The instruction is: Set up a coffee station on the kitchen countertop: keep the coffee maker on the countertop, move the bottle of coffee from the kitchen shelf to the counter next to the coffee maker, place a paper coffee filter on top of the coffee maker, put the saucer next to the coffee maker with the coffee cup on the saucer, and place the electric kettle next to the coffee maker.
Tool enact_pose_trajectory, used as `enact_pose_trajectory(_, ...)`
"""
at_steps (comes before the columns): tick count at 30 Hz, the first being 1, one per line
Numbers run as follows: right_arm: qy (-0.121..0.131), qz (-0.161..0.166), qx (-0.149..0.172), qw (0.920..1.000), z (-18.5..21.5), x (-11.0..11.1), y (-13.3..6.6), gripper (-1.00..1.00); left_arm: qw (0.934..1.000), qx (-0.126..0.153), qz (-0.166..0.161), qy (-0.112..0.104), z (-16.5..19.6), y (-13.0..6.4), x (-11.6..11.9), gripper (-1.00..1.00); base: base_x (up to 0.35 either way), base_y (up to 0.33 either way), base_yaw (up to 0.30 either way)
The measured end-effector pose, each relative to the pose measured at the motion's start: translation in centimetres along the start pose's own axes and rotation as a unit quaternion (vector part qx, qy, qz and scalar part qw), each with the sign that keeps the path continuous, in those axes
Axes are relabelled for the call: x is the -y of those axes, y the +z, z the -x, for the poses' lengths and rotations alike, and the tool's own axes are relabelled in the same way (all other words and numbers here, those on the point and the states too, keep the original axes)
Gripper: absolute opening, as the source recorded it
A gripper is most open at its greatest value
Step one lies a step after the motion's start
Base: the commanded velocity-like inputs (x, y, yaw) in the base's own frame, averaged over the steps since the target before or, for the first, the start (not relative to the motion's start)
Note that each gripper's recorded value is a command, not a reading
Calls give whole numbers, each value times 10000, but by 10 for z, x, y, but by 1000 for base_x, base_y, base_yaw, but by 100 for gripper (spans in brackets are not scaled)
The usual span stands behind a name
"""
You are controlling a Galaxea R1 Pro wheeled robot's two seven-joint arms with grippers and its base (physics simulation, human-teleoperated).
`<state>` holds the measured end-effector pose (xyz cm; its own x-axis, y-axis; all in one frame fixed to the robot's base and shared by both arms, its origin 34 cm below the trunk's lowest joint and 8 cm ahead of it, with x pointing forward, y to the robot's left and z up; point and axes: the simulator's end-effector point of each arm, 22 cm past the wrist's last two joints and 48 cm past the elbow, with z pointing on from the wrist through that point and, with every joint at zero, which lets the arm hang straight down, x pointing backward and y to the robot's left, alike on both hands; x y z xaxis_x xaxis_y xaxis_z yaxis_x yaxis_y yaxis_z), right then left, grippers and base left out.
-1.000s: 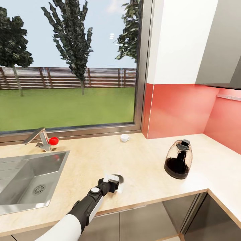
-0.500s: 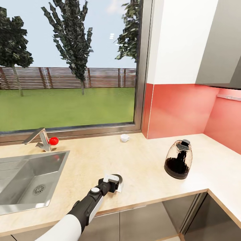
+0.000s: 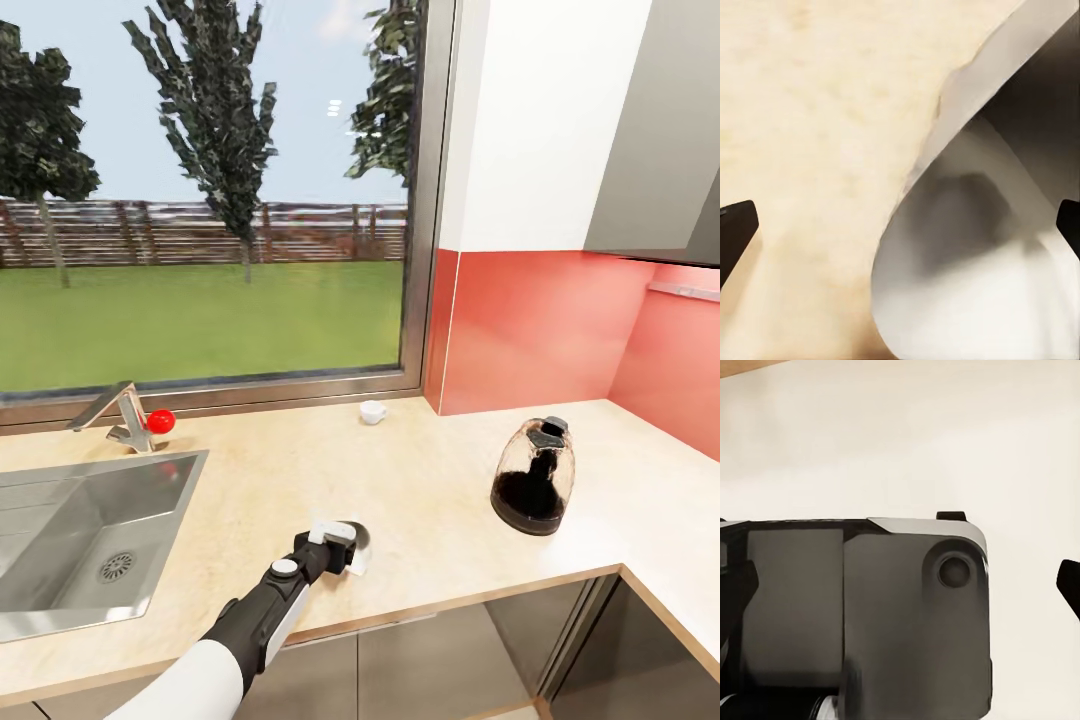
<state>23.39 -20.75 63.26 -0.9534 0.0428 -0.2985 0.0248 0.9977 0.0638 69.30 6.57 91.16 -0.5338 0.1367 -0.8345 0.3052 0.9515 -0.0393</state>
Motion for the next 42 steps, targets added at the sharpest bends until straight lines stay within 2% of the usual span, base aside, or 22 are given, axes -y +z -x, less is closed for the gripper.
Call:
enact_pose_trajectory(41,-3,-13,-5,10000,0,1,0,100,10000,43,-72,-31,5,0,7,100,0,0,0)
enact_pose_trajectory(42,-4,-12,-4,10000,0,0,0,100,10000,43,-72,-32,5,0,7,-100,0,0,0)
